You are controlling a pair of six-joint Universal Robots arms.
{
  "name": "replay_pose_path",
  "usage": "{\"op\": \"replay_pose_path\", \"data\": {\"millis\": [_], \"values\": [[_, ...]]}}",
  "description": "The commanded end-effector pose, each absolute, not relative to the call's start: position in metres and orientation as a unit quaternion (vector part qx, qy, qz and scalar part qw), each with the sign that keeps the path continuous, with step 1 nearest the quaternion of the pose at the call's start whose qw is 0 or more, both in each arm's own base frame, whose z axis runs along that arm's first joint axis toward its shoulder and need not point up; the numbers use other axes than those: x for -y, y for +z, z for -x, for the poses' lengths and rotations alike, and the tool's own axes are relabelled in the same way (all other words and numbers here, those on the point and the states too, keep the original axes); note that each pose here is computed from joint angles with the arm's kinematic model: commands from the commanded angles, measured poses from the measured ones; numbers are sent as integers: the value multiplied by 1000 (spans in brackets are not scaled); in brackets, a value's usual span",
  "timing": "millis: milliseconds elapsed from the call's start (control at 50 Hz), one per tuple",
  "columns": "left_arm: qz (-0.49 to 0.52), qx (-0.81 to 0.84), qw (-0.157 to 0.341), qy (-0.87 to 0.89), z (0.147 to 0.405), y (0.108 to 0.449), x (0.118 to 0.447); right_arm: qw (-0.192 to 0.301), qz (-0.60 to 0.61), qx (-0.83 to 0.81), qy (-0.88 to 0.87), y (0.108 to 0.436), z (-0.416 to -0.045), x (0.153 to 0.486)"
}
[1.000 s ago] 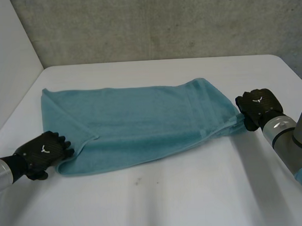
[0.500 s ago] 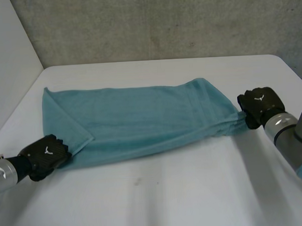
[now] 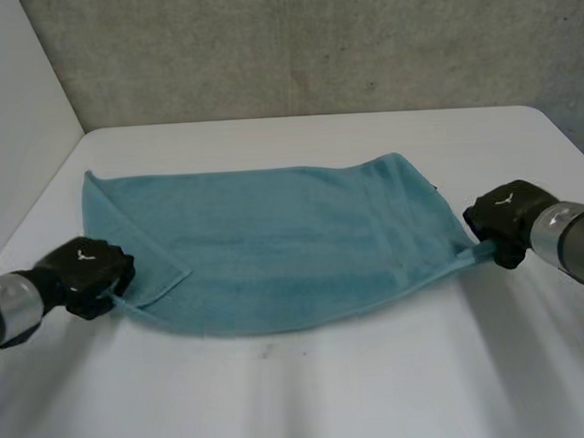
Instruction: Fold the laundry
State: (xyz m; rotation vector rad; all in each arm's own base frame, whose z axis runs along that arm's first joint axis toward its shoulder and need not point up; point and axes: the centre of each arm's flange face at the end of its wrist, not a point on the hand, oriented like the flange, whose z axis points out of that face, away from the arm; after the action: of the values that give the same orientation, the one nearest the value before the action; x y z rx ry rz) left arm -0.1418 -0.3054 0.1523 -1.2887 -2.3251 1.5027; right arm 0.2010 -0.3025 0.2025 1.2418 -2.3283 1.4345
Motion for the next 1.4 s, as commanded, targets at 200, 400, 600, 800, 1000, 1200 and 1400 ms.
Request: {"op": "replay_pose_path", "data": {"millis": [200,400,600,800,1000,1200,1400], "values": [[279,581,-66,761,189,328,419,131,-217,544,800,387,-230,395],[162,419,-109,887,191,414,407,103,-152,451,874,438,-231,375],[195,593,-92,776,182,279,389,72,-243,603,756,307,-233,362],[219,745,-67,626,165,155,325,57,-278,692,663,222,-225,334],[243,790,-47,561,171,133,277,49,-304,734,606,180,-207,320],[283,816,-50,502,169,159,247,68,-296,738,602,180,-193,326],[424,729,-126,523,186,177,253,81,-296,738,601,178,-186,333]]}}
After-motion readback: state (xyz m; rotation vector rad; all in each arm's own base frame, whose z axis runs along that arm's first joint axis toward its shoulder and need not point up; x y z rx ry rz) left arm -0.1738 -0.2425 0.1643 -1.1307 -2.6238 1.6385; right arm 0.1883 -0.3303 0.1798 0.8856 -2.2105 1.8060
